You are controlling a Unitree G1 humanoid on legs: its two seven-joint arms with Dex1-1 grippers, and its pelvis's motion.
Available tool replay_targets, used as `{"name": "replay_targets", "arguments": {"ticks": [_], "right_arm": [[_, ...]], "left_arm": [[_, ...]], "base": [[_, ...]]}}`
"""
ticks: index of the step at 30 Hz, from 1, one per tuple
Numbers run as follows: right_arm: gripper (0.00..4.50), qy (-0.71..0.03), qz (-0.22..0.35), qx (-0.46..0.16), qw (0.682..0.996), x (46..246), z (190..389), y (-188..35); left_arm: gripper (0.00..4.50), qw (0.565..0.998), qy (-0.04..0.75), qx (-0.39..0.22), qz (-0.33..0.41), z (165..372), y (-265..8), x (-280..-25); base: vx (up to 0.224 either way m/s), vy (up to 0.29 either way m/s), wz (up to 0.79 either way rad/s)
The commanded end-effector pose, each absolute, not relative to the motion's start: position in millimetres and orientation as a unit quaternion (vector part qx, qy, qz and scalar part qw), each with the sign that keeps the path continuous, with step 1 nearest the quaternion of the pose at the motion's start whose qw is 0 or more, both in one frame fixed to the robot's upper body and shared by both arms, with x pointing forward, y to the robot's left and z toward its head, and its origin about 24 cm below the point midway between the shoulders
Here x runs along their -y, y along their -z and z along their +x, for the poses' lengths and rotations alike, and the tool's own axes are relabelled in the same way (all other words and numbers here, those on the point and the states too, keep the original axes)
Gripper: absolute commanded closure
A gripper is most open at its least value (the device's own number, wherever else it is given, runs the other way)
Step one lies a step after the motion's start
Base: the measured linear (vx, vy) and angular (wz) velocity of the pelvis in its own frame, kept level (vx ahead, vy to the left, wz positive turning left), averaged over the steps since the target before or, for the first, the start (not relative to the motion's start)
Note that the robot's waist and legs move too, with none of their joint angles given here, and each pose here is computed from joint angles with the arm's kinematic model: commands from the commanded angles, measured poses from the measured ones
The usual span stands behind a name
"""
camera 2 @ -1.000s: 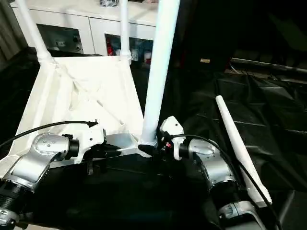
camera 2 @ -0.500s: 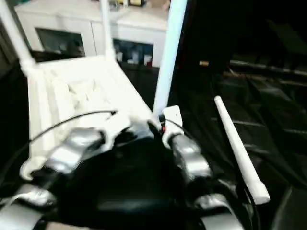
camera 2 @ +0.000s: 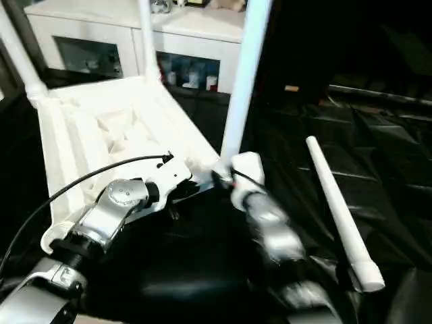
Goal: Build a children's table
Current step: Rotate leg to tighten, then rotate table base
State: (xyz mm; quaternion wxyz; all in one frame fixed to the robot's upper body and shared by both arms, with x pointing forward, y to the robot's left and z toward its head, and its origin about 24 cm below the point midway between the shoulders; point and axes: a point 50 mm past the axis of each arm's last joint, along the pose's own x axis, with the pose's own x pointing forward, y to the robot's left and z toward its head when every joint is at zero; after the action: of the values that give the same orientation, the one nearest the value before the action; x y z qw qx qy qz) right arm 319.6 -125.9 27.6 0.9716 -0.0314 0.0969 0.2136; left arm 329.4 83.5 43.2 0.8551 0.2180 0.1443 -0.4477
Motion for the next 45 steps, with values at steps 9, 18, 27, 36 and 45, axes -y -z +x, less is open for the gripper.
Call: {"name": "replay_targets", "arguments": {"ticks": [9,18,27,36,45], "right_arm": [[0.58,-0.316,-0.031,-0.064,0.946,147.0,293.4,-49.8],[0.58,-0.391,-0.039,-0.109,0.913,140.5,276.8,-40.1],[0.58,-0.343,-0.086,-0.158,0.922,132.9,292.0,-19.7],[0.58,-0.268,-0.079,-0.163,0.946,122.3,319.8,-16.3],[0.58,-0.222,-0.078,-0.149,0.960,125.3,334.5,-22.8]], "left_arm": [[3.33,0.915,0.368,-0.066,0.154,338.7,-80.5,-115.5],[2.66,0.959,0.144,-0.091,0.227,321.7,-113.9,-242.3],[2.66,0.942,-0.078,-0.159,0.285,303.3,-123.3,-313.5],[2.66,0.917,-0.046,-0.268,0.292,288.8,-87.0,-307.3],[2.66,0.916,0.142,-0.278,0.251,281.4,-75.4,-255.3]], "base": [[0.000,0.000,0.00],[0.000,0.000,0.00],[0.000,0.000,0.00],[0.000,0.000,0.00],[0.000,0.000,0.00]]}}
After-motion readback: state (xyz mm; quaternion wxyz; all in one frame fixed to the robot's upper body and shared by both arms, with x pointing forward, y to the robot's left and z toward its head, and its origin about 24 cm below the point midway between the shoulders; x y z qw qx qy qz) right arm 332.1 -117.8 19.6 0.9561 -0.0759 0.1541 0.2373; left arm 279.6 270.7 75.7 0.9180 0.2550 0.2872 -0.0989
